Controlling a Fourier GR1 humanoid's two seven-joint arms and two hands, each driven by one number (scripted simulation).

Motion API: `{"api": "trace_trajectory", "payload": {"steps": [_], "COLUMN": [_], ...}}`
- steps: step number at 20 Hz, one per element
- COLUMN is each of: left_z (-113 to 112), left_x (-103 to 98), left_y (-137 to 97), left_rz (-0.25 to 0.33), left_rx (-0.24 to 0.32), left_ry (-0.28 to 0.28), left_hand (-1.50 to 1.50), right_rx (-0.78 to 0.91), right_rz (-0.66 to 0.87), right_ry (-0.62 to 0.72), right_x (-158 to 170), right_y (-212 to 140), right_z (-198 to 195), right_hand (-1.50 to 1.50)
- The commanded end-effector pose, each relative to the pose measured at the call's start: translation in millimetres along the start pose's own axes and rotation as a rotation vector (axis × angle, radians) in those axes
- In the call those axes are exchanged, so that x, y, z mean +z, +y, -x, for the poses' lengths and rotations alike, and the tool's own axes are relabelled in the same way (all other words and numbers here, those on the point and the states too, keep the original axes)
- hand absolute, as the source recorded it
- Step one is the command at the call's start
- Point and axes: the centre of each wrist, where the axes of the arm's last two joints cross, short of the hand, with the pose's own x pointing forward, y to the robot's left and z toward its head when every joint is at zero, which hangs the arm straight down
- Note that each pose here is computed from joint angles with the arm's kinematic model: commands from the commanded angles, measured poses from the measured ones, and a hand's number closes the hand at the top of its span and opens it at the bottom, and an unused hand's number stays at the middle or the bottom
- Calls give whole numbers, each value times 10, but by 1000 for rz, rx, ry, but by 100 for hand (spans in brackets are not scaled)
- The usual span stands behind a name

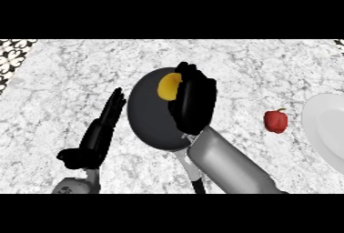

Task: Pick the lemon from the plate and place it in the pan

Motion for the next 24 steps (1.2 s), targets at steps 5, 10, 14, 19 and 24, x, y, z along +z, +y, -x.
{"api": "trace_trajectory", "payload": {"steps": [5, 10, 14, 19, 24], "left_z": [-105, 22, -55, -14, 15], "left_x": [33, -34, -69, 25, 13], "left_y": [-45, 23, -92, -127, -89], "left_rz": [-14, 30, 62, 40, 48], "left_rx": [13, 4, 4, 4, 8], "left_ry": [13, 7, -7, 4, -9], "left_hand": [0, 0, 0, 0, 0], "right_rx": [-97, 11, -125, -230, -396], "right_rz": [90, -265, -419, -389, -165], "right_ry": [209, 396, 413, 363, 333], "right_x": [-335, -243, -393, -519, -497], "right_y": [223, 433, 447, 561, 556], "right_z": [144, 437, 412, 426, 484], "right_hand": [150, -150, -150, -150, -150]}}
